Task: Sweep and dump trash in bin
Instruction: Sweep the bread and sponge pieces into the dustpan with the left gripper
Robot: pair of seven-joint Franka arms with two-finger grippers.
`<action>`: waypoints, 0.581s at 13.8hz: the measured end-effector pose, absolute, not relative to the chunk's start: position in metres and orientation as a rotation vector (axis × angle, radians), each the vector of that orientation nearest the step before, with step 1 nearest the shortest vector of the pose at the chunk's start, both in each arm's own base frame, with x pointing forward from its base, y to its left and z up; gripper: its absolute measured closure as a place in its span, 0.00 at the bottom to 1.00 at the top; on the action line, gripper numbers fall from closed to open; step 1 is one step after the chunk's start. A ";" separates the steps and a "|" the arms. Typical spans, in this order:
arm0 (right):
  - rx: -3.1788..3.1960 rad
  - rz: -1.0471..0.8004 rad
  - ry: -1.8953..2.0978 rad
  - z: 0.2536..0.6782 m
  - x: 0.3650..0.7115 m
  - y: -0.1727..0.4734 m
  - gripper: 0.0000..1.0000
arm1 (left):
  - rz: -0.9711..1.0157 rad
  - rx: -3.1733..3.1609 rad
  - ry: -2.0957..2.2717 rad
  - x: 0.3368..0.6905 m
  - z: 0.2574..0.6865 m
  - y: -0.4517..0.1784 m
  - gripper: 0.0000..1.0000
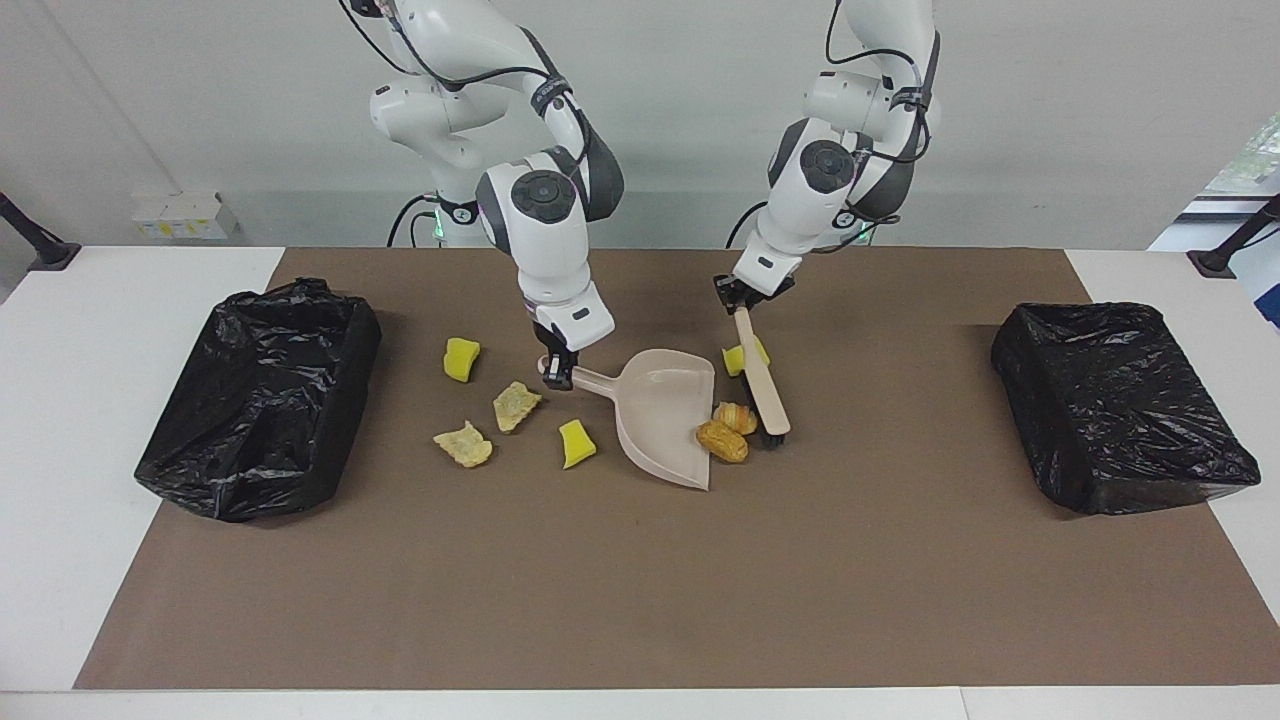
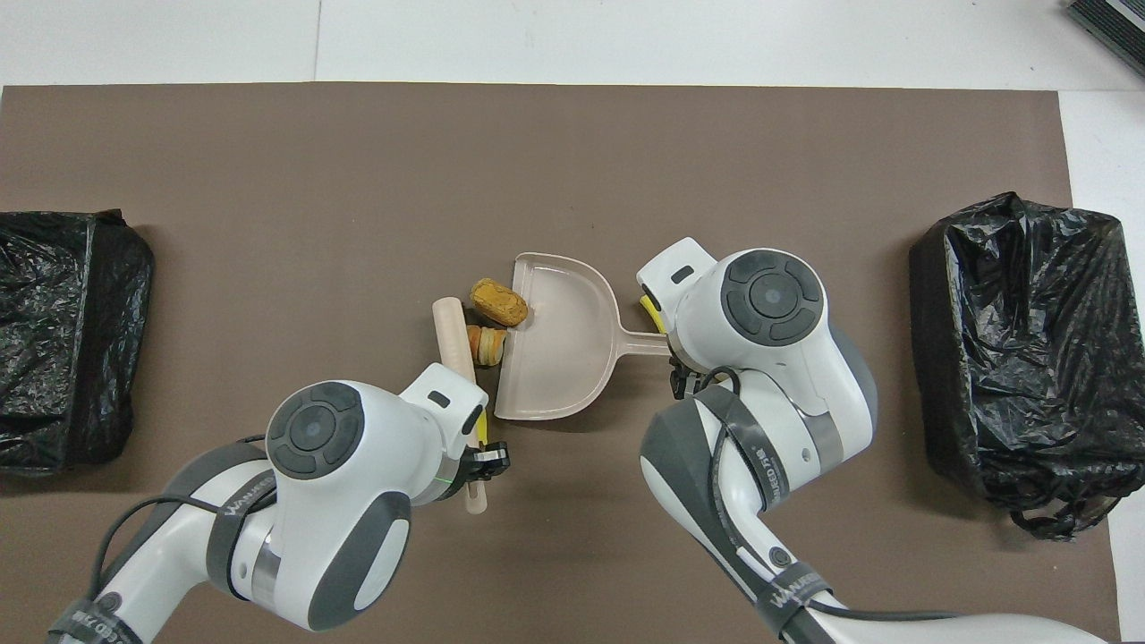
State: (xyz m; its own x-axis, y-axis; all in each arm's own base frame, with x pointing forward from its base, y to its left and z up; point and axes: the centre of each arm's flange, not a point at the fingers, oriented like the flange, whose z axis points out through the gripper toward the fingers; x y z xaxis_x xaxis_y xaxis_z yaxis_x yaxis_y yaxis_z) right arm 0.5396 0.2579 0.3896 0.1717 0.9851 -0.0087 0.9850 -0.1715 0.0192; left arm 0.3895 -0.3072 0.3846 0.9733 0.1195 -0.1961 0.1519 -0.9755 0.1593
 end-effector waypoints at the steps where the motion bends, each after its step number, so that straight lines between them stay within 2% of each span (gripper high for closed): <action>1: 2.386 0.010 2.012 0.390 0.538 0.259 0.67 | -0.272 2.941 0.187 0.384 0.391 -0.325 0.73; 5: 2.386 0.002 2.013 0.390 0.536 0.259 0.67 | -0.282 2.931 0.091 0.353 0.408 -0.372 0.73; 8: 2.386 -0.002 2.014 0.389 0.536 0.259 0.67 | -0.441 2.980 0.054 0.339 0.419 -0.364 0.73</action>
